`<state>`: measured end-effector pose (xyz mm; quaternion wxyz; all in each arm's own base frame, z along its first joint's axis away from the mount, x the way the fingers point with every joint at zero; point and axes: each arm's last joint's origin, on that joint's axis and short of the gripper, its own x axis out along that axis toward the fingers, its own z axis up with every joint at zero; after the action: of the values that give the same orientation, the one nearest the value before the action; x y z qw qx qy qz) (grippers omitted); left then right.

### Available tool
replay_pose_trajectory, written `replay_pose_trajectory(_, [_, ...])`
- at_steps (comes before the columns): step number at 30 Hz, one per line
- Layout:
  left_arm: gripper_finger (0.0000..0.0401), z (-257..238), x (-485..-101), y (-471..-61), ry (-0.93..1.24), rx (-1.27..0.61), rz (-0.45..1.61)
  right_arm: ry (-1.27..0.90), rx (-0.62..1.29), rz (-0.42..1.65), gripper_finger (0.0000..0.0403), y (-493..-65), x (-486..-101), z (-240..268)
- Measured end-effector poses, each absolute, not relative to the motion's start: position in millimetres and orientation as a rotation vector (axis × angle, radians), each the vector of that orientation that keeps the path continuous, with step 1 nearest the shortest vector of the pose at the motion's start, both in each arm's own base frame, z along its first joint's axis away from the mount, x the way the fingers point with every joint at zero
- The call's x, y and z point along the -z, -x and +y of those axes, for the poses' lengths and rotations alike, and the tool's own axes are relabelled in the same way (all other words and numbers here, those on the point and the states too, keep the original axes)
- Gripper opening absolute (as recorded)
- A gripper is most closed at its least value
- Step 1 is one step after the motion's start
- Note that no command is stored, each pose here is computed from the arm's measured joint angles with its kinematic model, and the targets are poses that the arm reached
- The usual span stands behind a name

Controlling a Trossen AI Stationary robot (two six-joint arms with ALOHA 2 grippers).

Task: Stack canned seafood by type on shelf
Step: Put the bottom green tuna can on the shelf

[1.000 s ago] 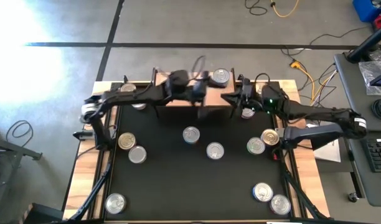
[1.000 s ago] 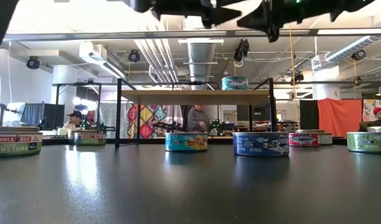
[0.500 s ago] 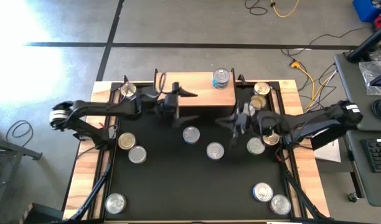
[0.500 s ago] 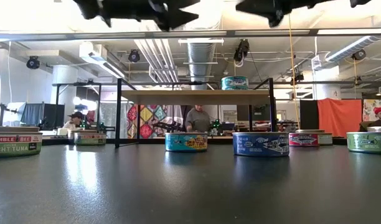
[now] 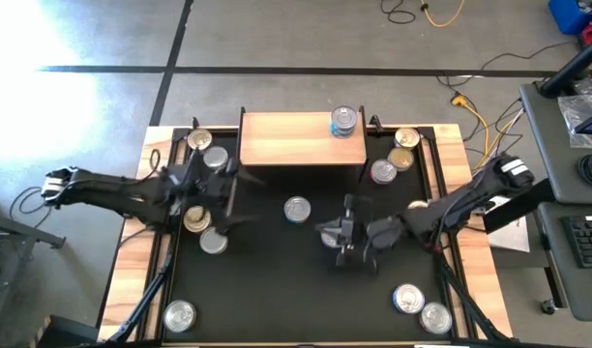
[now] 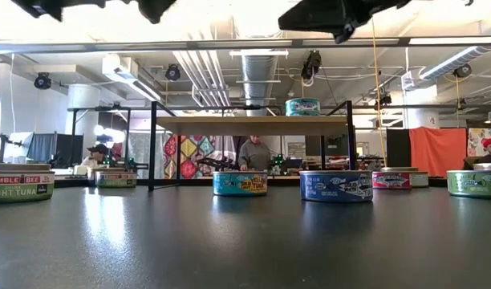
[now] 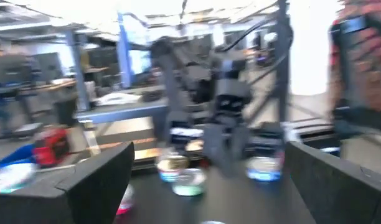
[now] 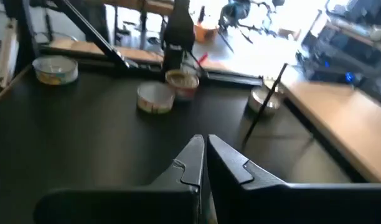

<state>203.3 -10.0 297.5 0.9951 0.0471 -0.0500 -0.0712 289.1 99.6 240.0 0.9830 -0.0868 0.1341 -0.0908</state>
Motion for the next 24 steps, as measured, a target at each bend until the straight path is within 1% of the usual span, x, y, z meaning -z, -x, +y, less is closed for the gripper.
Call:
replay_pose_trajectory(3, [0.0393,-25.8,-284.1,-186.1,-0.052,0.219,-0.097,0.147,0.237,0.326,0.0013,-289.8,-234.0,123.5])
replay_pose_trajectory(5, [0.0385,-35.3,-276.2,-178.5,-0.025,0.217,-0.104,0.139,0.285,0.384,0.0013,-288.0,-233.1,140.6])
replay_pose_trajectory(8, [0.0361,-49.2,-267.7,-171.8,-0.011,0.188,-0.105,0.102,0.385,0.534,0.0013,-280.8,-232.1,160.1])
replay_pose_trajectory(10, [0.0339,-58.7,-262.3,-169.1,-0.008,0.208,-0.097,0.036,0.482,0.655,0.0013,-273.0,-231.8,165.3])
replay_pose_trajectory(15, [0.0277,-79.2,-253.1,-163.8,-0.003,0.304,-0.066,-0.216,0.863,0.775,0.0013,-259.3,-234.9,161.1])
replay_pose_trajectory(18, [0.0240,-87.6,-247.1,-162.2,0.002,0.348,-0.055,-0.316,1.051,0.944,0.0013,-255.4,-228.3,152.0])
replay_pose_trajectory(21, [0.0210,-95.0,-240.1,-161.3,0.001,0.385,-0.039,-0.360,1.149,1.180,0.0013,-252.9,-213.3,144.1])
replay_pose_trajectory(24, [0.0190,-101.4,-230.7,-160.8,-0.015,0.415,0.002,-0.400,1.188,1.377,0.0013,-248.7,-198.6,138.5])
